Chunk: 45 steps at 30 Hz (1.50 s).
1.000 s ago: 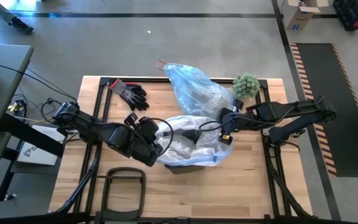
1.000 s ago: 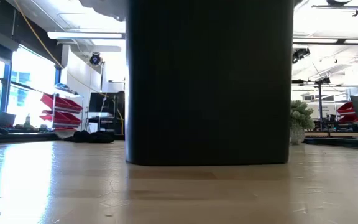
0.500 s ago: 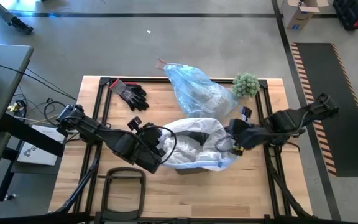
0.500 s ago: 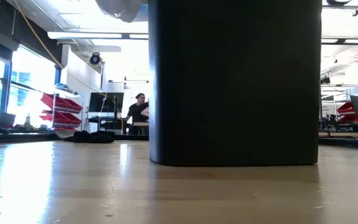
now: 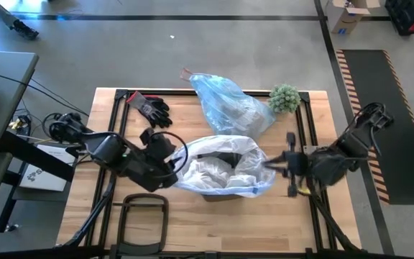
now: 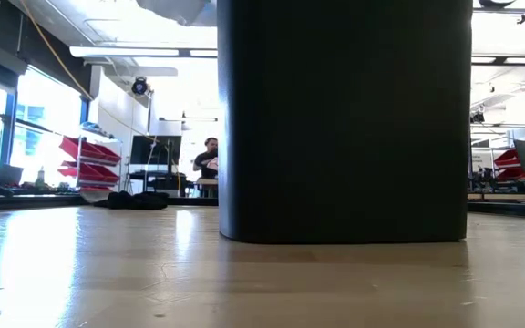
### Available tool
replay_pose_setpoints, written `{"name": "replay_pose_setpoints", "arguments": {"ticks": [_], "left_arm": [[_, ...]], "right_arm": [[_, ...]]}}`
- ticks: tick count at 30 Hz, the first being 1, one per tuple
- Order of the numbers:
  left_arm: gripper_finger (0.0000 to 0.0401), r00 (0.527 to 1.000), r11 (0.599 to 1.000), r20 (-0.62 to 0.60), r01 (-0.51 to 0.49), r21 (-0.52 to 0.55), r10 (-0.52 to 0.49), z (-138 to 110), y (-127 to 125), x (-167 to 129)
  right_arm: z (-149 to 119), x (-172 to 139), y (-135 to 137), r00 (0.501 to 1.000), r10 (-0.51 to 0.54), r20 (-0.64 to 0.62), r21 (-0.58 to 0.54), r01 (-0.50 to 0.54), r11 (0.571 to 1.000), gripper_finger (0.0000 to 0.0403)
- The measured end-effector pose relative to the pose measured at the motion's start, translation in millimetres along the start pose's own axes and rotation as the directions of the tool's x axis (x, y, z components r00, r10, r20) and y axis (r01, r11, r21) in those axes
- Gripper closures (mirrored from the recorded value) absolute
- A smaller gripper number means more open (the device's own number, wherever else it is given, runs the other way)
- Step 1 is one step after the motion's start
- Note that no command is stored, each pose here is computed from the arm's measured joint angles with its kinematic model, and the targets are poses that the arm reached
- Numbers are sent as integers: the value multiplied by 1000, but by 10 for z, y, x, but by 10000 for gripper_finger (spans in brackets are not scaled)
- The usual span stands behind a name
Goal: Place trash/remove bag and relplace
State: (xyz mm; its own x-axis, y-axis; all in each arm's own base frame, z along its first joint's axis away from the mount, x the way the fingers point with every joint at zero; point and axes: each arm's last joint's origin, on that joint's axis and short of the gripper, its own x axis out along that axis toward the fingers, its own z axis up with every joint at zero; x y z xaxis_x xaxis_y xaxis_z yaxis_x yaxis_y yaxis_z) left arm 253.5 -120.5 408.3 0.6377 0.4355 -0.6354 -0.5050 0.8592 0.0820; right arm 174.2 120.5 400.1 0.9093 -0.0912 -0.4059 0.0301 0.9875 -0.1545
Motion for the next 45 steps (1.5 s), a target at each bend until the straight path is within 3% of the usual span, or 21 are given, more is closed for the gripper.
{"name": "replay_pose_setpoints", "arguments": {"ticks": [3, 7, 12, 15, 19, 22, 25, 36, 41, 45], "left_arm": [[231, 996, 994, 44, 78, 70, -82, 1, -103, -90], [231, 984, 979, 78, 151, 138, -163, -64, -321, -100], [231, 968, 945, 2, 244, 218, -250, -295, -644, 52], [231, 972, 937, 0, 228, 263, -237, -465, -815, 148], [231, 984, 937, -23, 176, 301, -178, -695, -938, 329], [231, 990, 945, -38, 141, 297, -136, -819, -967, 444], [231, 993, 947, -40, 117, 300, -110, -887, -977, 506], [231, 996, 960, 63, 47, 277, -67, -806, -915, 468], [231, 996, 961, 65, 38, 273, -58, -789, -903, 489], [231, 996, 962, 65, 35, 270, -54, -783, -897, 496]], "right_arm": [[82, 59, 106, 998, 16, 68, 24, -18, 1000, 391], [18, 273, 207, 999, -42, 3, 49, 42, 998, 391], [-95, 511, 430, 988, 100, -116, -13, -102, 995, 391], [-142, 585, 573, 977, 155, -148, -41, -162, 986, 391], [-224, 700, 696, 968, 150, -200, -63, -166, 984, 391], [-305, 728, 788, 958, 156, -241, -152, -196, 969, 391], [-303, 710, 807, 974, 91, -206, -218, -136, 966, 391], [-87, 425, 545, 998, -66, -18, -184, 61, 981, 390], [-9, 301, 452, 1000, -4, 20, -143, 7, 990, 364], [-53, 300, 460, 998, 47, -28, -116, -50, 992, 340]]}}
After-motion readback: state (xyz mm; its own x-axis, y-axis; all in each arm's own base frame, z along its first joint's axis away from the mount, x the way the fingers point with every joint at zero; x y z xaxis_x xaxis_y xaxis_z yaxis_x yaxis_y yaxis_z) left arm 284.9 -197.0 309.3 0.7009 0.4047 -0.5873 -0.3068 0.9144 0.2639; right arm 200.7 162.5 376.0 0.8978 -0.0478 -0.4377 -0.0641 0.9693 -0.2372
